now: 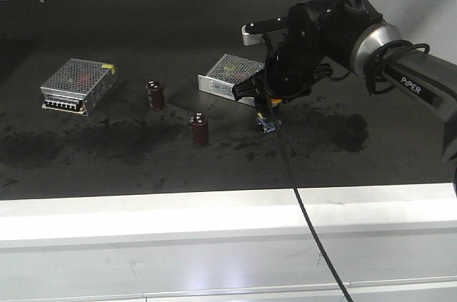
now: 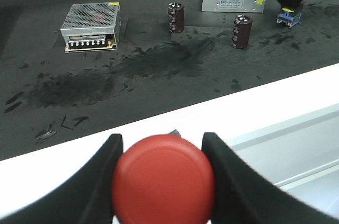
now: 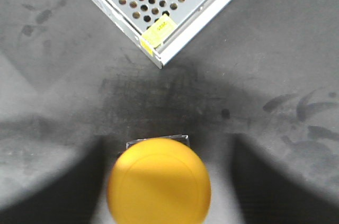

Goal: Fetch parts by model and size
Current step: 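Reach the right gripper down and grasp the yellow-capped push-button switch, then lift the yellow-capped switch with the right gripper and pull back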

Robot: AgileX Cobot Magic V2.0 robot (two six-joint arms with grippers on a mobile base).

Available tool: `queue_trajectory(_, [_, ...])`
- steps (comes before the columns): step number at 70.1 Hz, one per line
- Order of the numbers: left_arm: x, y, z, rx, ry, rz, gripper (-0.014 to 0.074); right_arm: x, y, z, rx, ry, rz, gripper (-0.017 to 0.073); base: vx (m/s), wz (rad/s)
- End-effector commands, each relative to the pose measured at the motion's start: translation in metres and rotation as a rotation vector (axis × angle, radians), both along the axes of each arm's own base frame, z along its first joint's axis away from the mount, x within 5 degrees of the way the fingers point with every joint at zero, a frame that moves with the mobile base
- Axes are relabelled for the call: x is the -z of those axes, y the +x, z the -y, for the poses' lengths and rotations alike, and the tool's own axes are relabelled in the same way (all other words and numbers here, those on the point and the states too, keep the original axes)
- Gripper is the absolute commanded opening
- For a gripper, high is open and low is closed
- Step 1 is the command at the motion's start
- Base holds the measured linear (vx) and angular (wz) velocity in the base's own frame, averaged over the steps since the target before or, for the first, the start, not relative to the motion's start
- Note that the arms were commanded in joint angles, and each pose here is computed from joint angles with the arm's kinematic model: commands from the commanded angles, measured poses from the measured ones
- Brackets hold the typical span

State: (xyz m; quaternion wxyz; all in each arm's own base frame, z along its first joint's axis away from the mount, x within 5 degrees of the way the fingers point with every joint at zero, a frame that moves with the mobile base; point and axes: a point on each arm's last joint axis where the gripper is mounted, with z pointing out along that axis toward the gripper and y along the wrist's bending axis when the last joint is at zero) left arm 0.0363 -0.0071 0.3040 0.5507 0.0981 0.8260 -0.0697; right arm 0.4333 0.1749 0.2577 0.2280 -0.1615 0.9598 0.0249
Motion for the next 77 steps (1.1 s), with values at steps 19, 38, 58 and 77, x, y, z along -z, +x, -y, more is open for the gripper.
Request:
queue_trajectory(19, [-0.013, 0.002, 0.001, 0.01, -0.028, 0.083, -0.0006, -0.09, -0.03, 0.015, -0.012, 0.076, 0.245, -0.001, 0.0, 0.0])
queue_trajectory(38, [-0.013, 0.002, 0.001, 0.01, -0.028, 0.083, -0.0006, -0.094, -0.105, 0.044, -0.019, 0.147, 0.384, -0.001, 0.0, 0.0])
queue_trajectory(58, [-0.013, 0.002, 0.001, 0.01, -0.028, 0.083, -0.0006, -0.09, -0.192, 0.079, -0.036, 0.191, 0.502, -0.001, 0.0, 0.0])
queue_trajectory(77, [-0.013, 0.002, 0.001, 0.01, -0.028, 0.083, -0.0006, -0.09, -0.267, 0.11, -0.038, 0.253, 0.643, -0.001, 0.0, 0.0])
